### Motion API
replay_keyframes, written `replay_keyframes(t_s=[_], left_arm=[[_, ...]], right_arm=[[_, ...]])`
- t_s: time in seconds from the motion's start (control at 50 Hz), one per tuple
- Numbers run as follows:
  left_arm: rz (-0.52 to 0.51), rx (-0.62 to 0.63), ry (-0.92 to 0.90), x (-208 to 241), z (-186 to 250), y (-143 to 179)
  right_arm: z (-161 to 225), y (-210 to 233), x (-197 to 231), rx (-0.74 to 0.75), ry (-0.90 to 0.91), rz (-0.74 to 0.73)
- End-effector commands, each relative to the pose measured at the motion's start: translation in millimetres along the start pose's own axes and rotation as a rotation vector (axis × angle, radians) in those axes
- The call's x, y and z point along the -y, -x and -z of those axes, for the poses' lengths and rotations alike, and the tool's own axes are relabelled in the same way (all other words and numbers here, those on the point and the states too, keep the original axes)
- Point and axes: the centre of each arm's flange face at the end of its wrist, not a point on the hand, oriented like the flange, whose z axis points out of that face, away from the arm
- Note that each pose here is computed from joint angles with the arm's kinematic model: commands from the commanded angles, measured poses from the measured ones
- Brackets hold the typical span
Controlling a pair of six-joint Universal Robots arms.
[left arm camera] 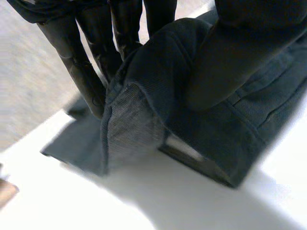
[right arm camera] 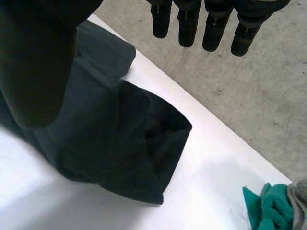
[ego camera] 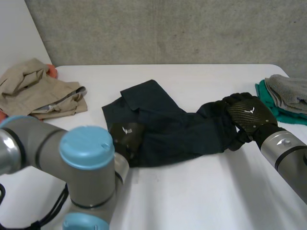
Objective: Fold the laundry.
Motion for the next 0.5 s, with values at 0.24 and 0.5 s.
replay_keyframes(t_s=[0.24, 0.5], left_arm=[[-0.205, 0.581, -0.791, 196.3, -22.1, 126.7], [-0.228, -0.016, -0.761, 120.8, -36.3, -34.4]], right_arm=[[2.6, -5.6, 9.8, -0.034, -0.032, 0.016], [2.7, -8.3, 8.7, -0.053, -0.024, 0.014]])
